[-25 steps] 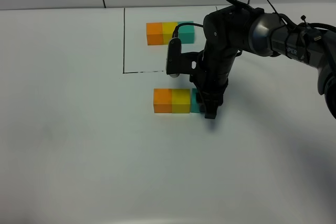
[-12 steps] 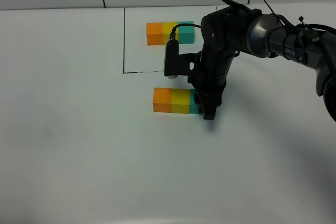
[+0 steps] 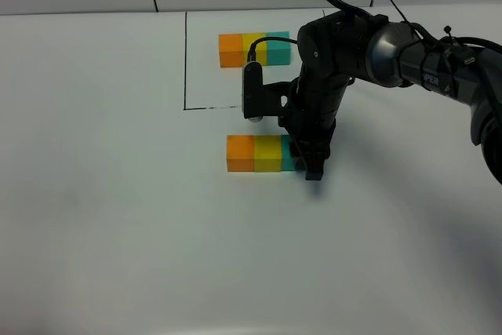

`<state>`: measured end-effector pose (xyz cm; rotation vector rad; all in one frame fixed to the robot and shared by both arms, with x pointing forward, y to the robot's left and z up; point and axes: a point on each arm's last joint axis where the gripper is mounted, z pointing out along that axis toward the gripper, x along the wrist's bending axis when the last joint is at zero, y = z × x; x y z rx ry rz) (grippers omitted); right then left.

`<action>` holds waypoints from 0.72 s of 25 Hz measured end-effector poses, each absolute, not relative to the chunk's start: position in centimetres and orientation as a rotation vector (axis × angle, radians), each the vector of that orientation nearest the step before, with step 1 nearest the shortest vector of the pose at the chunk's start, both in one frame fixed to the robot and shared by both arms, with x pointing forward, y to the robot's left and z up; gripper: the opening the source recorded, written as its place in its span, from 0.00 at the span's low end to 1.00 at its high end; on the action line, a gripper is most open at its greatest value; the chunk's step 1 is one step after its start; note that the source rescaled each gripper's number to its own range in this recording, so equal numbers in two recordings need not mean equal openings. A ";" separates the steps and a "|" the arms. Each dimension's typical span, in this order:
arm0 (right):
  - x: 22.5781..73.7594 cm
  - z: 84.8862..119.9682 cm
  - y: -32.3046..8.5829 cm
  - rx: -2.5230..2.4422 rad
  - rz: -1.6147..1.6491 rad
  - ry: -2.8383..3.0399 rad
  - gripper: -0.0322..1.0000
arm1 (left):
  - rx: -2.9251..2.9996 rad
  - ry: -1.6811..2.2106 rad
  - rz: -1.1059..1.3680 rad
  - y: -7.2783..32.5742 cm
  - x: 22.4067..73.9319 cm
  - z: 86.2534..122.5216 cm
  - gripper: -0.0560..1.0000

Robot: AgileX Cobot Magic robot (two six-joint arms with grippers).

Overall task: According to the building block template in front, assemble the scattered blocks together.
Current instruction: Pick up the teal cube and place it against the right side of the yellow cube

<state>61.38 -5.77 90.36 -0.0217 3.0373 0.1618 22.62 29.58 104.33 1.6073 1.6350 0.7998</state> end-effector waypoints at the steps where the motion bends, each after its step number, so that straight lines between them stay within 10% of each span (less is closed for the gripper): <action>1: 61.4 90.4 -5.8 -0.021 0.162 3.037 0.05 | 1.607 1.635 0.800 29.6 22.6 104.3 1.00; 18: 61.4 90.4 -5.8 -0.031 0.159 3.035 0.05 | 1.607 1.635 0.800 29.6 22.6 104.3 1.00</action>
